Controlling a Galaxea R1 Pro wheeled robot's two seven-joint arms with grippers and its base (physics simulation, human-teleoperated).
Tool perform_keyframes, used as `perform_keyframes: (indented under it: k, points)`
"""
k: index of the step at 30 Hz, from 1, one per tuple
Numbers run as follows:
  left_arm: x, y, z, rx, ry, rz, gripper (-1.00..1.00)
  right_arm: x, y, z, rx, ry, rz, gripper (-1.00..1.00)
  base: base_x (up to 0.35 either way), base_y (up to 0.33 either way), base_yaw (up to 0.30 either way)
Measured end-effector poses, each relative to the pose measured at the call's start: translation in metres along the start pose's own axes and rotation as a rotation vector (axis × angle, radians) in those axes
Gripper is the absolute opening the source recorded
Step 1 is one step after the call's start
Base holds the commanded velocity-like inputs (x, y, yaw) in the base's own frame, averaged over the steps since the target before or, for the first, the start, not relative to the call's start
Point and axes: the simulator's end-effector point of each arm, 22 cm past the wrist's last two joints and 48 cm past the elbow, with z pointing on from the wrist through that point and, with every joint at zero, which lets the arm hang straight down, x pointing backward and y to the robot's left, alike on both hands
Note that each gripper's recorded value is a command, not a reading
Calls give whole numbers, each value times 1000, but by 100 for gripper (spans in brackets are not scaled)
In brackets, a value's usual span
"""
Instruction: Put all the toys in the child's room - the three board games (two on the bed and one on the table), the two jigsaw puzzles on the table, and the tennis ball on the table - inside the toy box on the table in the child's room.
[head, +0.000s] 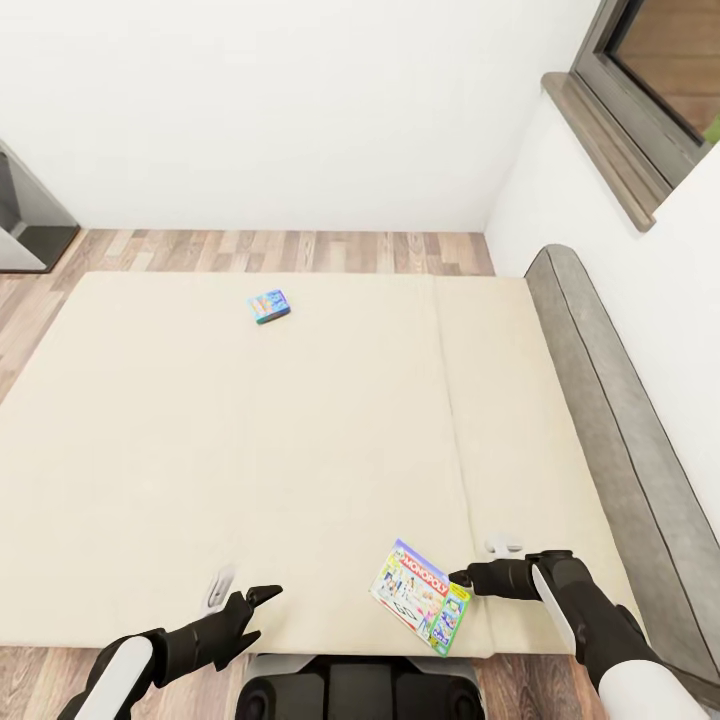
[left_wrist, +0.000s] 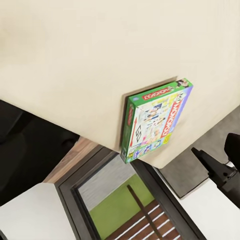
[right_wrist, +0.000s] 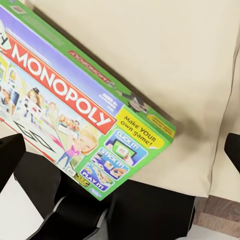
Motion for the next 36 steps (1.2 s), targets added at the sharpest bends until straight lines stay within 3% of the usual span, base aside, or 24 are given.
perform_keyframes:
  k: [36]
  points:
    - [3,12,4,-19,11,-19,100,1,-2,9,-10,-18,-4,100,0,0,0]
